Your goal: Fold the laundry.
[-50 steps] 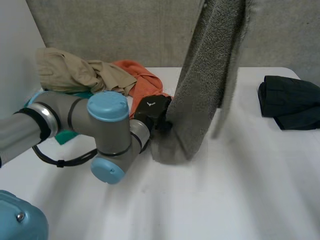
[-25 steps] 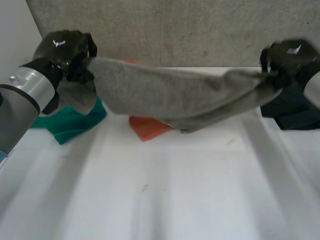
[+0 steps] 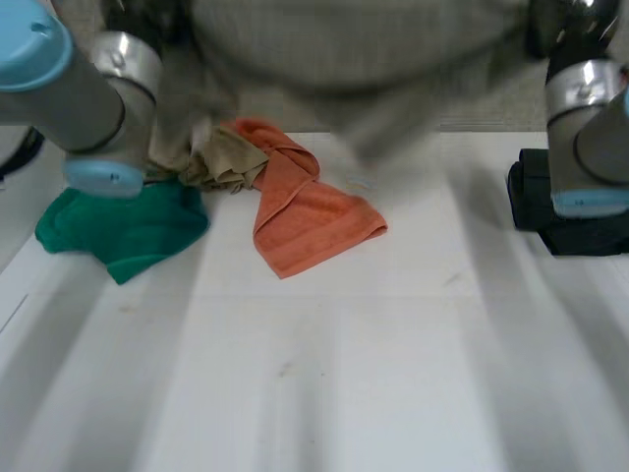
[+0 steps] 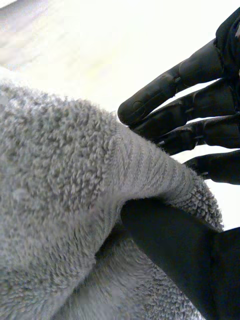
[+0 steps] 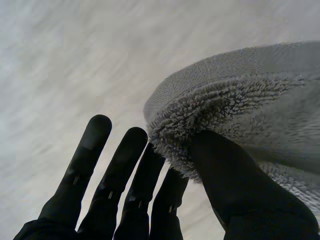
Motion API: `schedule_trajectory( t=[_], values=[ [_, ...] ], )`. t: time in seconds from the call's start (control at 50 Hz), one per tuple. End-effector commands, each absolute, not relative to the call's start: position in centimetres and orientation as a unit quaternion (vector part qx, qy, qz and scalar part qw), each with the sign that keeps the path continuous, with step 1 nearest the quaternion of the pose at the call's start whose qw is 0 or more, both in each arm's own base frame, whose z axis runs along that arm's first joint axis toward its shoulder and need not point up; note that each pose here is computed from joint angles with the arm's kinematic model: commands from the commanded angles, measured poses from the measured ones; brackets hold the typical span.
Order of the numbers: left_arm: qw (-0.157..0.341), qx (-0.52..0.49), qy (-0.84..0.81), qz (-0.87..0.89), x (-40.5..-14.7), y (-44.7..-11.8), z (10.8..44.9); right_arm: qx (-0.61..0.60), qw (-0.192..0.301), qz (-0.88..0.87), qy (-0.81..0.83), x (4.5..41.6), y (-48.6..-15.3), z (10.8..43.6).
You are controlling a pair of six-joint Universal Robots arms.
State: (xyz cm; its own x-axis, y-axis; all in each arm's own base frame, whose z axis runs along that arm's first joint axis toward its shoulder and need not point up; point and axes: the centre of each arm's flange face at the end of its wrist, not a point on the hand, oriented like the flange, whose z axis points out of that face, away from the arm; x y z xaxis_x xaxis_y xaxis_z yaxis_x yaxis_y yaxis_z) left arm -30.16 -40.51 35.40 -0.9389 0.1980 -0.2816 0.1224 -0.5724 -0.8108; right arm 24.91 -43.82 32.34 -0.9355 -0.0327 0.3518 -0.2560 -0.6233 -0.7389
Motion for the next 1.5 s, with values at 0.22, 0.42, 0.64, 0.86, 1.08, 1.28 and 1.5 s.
schedule_trajectory(
  t=[0.22,0.42,0.64,0.86,1.08,1.28,1.5],
  values=[
    [0.062,-0.216,-0.594,0.773,-29.2,-37.1,20.5,0.281,-0.019,0.742,-0.609,25.1,-39.2,21.5],
    [0.043,-0.265,-0.719,0.641,-27.2,-33.1,10.8,0.369,0.013,0.592,-0.716,22.7,-36.2,11.8],
    [0.029,-0.258,-0.716,0.647,-25.1,-32.0,14.4,0.359,0.017,0.595,-0.719,21.3,-35.2,13.5],
    [0.007,-0.215,-0.739,0.639,-20.7,-32.2,15.7,0.335,0.007,0.596,-0.730,20.5,-35.1,13.8],
    [0.055,-0.179,-0.801,0.568,-18.1,-31.7,14.1,0.344,0.005,0.592,-0.729,20.9,-34.7,13.5],
    [0.072,-0.188,-0.817,0.541,-18.9,-31.6,12.6,0.350,0.003,0.587,-0.730,21.2,-34.2,13.2],
    [0.090,-0.218,-0.803,0.548,-22.8,-31.9,11.7,0.351,0.009,0.587,-0.729,20.9,-34.1,13.4]
  ],
)
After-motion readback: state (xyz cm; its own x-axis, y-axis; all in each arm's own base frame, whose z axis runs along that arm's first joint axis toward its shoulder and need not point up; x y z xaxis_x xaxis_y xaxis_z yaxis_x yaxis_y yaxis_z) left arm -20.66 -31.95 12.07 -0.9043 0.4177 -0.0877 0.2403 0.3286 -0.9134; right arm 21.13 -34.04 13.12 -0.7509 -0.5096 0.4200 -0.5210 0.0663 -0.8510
